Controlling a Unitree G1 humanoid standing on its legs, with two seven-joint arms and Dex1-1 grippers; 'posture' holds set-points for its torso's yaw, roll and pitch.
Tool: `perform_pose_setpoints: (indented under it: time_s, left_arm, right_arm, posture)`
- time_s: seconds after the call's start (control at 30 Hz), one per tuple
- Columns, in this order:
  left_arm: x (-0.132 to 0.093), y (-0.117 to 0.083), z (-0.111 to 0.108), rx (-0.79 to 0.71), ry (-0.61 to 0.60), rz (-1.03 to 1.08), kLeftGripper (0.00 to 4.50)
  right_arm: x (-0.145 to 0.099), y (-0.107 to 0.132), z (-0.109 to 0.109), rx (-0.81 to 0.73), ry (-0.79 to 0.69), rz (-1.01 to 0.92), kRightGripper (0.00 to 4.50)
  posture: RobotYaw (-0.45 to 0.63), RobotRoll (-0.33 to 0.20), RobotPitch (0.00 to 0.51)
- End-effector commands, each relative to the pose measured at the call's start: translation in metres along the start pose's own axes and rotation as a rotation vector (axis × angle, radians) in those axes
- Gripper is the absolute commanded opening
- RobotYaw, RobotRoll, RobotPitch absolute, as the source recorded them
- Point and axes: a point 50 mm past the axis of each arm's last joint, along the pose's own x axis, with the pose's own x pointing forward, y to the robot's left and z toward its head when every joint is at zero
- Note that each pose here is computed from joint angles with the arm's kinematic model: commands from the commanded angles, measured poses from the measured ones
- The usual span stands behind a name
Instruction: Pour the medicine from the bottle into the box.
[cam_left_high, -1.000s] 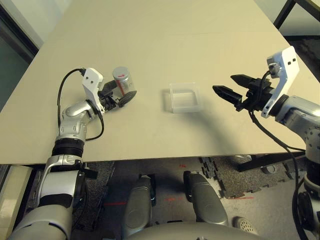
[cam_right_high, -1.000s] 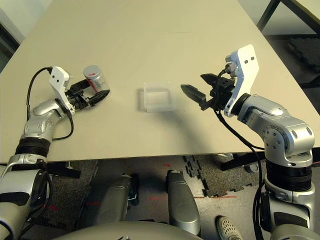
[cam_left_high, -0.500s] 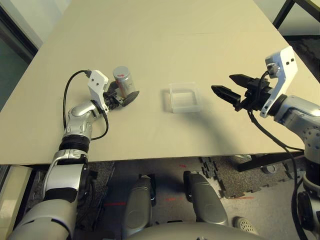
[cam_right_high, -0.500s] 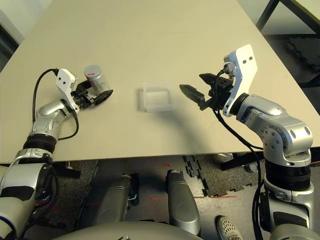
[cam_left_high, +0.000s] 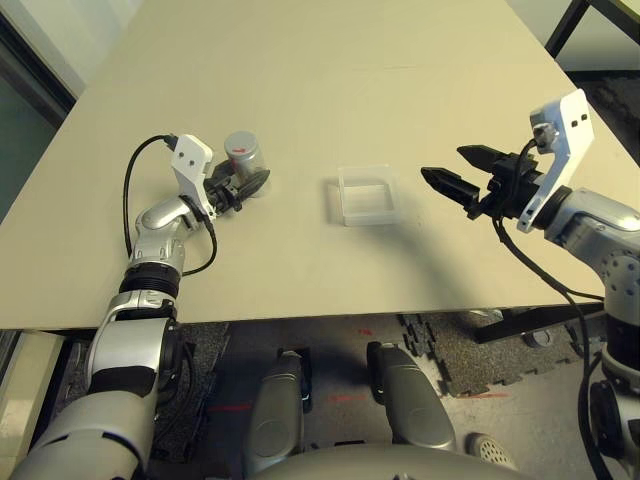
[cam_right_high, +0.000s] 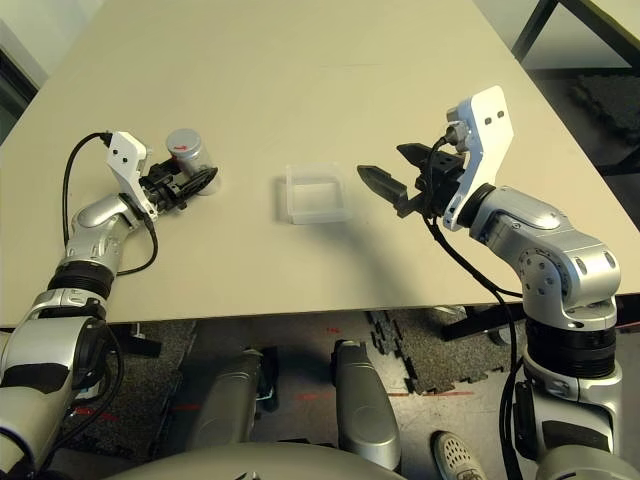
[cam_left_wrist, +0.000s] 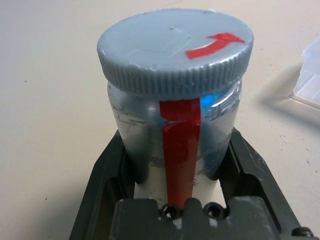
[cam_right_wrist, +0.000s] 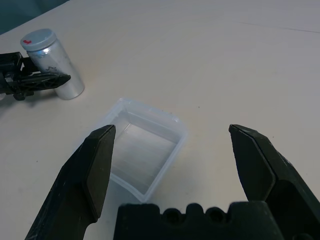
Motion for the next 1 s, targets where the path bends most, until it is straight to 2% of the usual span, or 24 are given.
perform_pose_setpoints:
  time_s: [0.03,0.13,0.27,0.4,0.57,0.77,1.0]
  left_arm:
    - [0.006,-0.006,0.003,0.016,-0.007,-0.043,2.43]
    - [0.01,-0.008,0.01,0.02,-0.027,-0.067,2.43]
    - [0.016,-0.014,0.034,0.001,-0.068,-0.194,2.43]
    - [0.022,-0.021,0.053,-0.004,-0.092,-0.309,2.43]
    - [0.038,-0.038,0.077,-0.006,-0.114,-0.475,2.43]
    - [0.052,-0.061,0.082,-0.003,-0.08,-0.665,2.43]
    - [0.058,-0.079,0.088,0.033,-0.071,-0.79,2.43]
  right_arm:
    - [0.002,0.0,-0.001,-0.003,0.007,0.009,4.5]
    - [0.001,-0.002,-0.001,-0.007,0.012,0.009,4.5]
    - [0.002,0.001,-0.001,-0.031,0.03,0.06,4.5]
    - [0.008,0.007,0.008,-0.08,0.031,0.148,4.5]
    - [0.028,0.027,0.029,-0.14,0.0,0.292,4.5]
    - [0.049,0.046,0.046,-0.193,-0.043,0.405,4.5]
    - [0.063,0.058,0.054,-0.232,-0.062,0.454,4.5]
  posture:
    - [-0.16,0.0,0.183]
    - [-0.16,0.0,0.179]
    - [-0.16,0.0,0.176]
    - [-0.16,0.0,0.174]
    - [-0.16,0.0,0.168]
    - [-0.17,0.0,0.158]
    - [-0.19,0.0,0.147]
